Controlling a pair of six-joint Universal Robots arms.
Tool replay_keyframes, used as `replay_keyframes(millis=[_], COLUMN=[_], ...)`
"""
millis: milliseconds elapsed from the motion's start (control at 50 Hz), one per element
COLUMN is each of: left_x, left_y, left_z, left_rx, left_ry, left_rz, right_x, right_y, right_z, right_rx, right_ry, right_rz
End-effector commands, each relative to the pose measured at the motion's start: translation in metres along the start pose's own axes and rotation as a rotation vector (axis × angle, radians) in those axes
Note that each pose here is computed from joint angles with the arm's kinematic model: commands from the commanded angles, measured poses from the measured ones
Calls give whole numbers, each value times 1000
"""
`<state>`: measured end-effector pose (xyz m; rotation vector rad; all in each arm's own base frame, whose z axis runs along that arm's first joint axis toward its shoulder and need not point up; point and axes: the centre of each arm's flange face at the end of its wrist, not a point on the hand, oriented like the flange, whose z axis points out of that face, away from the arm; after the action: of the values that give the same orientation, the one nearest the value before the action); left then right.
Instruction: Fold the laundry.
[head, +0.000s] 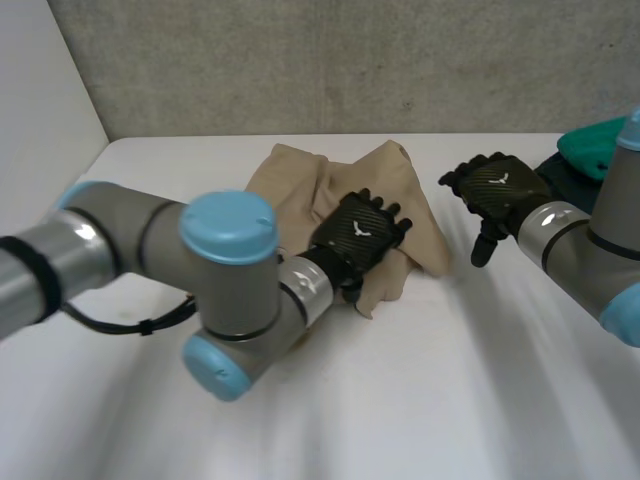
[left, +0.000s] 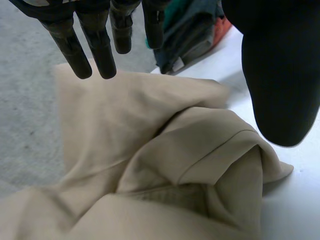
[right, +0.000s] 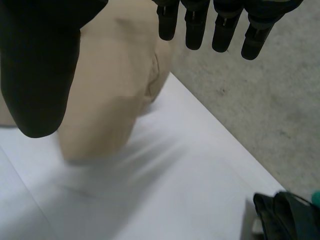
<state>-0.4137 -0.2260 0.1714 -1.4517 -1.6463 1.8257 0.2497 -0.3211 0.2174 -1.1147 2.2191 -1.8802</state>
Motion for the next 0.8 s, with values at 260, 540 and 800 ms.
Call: replay_keyframes(millis=[260, 540, 800], left_x=[-27, -123, -177], left_y=[36, 10, 103], left_z=[26, -97, -107], left_rx=[-133, -200, -294], left_ry=[-171, -396, -398], left_rz=[52, 23, 47], right_x=[30, 12, -44], right_y=[11, -13, -24], right_z=[4, 5, 6], right_rx=[-6, 83, 95], right_ry=[49, -45, -199], right_rz=[20, -4, -22])
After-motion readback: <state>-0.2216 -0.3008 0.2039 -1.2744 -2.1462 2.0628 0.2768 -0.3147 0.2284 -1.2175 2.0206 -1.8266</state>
